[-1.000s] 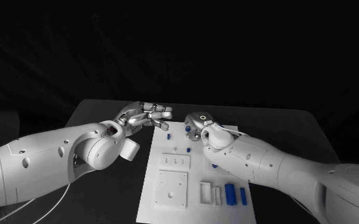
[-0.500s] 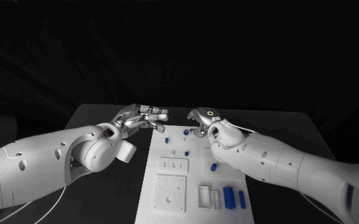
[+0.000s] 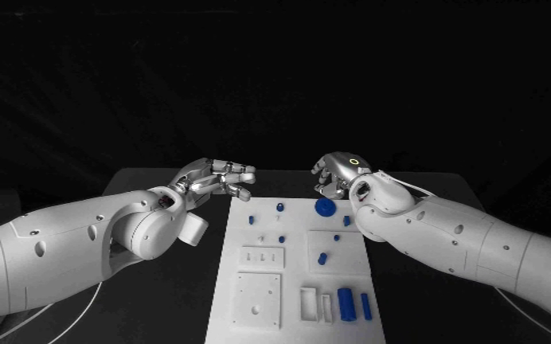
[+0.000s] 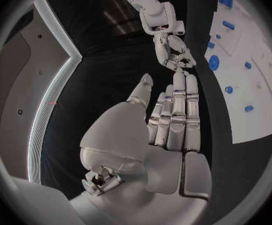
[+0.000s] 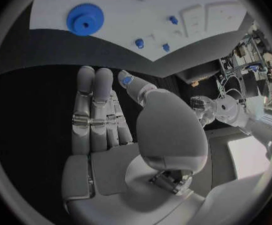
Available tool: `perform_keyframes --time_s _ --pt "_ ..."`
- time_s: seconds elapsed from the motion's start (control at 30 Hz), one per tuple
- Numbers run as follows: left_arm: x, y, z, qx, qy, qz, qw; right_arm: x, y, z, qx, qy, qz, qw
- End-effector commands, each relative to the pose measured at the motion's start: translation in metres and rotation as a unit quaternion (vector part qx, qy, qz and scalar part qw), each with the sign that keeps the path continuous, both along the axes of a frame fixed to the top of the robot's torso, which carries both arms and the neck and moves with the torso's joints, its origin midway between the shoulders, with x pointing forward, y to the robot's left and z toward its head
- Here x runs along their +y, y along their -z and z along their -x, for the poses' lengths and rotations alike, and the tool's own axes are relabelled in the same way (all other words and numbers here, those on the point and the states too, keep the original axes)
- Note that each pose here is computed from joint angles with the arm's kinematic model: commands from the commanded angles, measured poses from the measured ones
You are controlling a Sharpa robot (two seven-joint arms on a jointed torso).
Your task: Assemble the parts on the task board
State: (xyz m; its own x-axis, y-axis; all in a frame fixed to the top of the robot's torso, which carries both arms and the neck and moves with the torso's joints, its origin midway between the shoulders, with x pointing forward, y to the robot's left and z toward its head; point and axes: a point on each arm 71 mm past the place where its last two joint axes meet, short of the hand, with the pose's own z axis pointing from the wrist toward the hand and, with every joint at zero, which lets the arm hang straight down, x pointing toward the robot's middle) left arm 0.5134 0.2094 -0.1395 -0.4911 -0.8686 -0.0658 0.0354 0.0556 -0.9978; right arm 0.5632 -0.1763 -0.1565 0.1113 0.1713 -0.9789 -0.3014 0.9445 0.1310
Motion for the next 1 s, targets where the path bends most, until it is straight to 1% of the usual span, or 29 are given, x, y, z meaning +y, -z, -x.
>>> perform_keyframes --time_s 0.03,0.13,0.23,0.4,0.53,0.8,1.0 --pt "0.0 -0.0007 0.0001 -0.003 0.002 0.003 1.0 -0.005 0.005 0.0 0.038 -0.001 0.015 0.999" --pt "0.001 -0.0002 0.0001 -0.002 0.002 0.002 1.0 -0.014 0.008 -0.002 0.056 0.006 0.021 0.998" --pt "0.001 0.0001 0.0001 -0.001 0.003 0.002 1.0 -0.018 0.011 -0.004 0.071 0.009 0.026 0.997" --pt "0.0 0.0006 0.0003 0.0 0.005 0.003 1.0 -0.021 0.02 -0.009 0.101 0.019 0.034 0.994" --pt "-0.001 0.001 0.0008 0.001 0.008 0.003 1.0 -0.023 0.028 -0.012 0.119 0.026 0.042 0.992" --pt "-0.002 0.0015 0.0015 0.002 0.011 0.004 1.0 -0.024 0.044 -0.016 0.138 0.036 0.05 0.989" --pt "-0.003 0.0016 0.0019 0.003 0.013 0.004 1.0 -0.026 0.051 -0.017 0.144 0.04 0.052 0.987"
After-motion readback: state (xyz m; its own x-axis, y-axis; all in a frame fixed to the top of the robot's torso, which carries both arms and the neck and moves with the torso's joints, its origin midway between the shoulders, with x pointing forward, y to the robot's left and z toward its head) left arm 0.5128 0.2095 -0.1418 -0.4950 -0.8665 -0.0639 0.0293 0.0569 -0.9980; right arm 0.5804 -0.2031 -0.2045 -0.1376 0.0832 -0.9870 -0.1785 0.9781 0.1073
